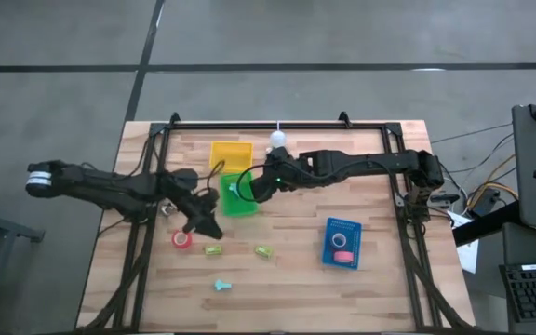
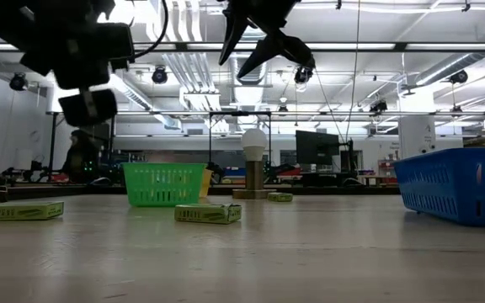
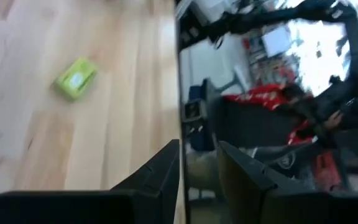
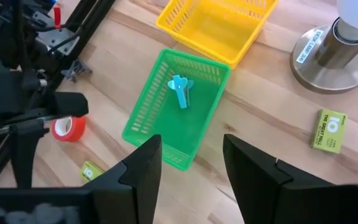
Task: Pick and place Stapler, Stapler remover, tape
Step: Put the light blue staple remover into the green bin
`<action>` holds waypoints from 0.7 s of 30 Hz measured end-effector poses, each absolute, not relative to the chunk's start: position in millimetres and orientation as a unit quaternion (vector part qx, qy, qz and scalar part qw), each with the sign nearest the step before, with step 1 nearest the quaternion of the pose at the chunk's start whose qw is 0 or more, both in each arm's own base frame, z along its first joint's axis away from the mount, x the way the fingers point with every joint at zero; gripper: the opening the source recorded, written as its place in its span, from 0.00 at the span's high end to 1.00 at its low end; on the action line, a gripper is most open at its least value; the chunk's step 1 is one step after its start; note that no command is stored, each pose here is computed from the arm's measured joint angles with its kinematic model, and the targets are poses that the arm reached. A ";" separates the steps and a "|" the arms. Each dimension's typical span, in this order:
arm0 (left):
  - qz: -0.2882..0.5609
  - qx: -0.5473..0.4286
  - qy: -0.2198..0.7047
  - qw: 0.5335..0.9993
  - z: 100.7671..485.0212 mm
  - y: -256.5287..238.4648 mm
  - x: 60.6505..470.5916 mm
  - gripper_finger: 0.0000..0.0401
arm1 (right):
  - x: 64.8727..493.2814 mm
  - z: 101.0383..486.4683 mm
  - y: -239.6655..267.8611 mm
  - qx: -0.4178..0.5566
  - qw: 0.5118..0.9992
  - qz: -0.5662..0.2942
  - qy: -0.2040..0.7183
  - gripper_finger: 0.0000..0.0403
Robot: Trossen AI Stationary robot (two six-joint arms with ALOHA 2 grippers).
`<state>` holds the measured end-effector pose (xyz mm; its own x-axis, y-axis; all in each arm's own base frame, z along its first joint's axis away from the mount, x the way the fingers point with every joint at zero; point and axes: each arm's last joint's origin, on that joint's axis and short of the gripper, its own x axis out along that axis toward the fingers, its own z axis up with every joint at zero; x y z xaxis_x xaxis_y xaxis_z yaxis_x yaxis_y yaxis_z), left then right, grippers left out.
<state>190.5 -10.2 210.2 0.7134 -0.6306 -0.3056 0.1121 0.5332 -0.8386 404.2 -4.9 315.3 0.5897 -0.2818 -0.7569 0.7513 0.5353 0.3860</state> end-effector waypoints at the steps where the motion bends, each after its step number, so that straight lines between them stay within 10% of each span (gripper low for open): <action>1: -0.227 -0.423 0.317 0.818 207.1 -13.0 190.2 0.72 | 403.9 315.0 -4.9 0.360 0.815 -0.317 0.326 0.59; 21: -0.180 -0.428 0.467 0.752 157.9 -70.1 204.6 0.72 | 393.1 307.6 -1.8 0.347 0.788 -0.338 0.381 0.65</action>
<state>204.6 -70.1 157.9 0.4985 -0.6708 -0.5492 -0.1295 0.5688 -0.8122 393.1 -1.8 307.6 0.4809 -0.2682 -0.8348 0.7967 0.5312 0.2883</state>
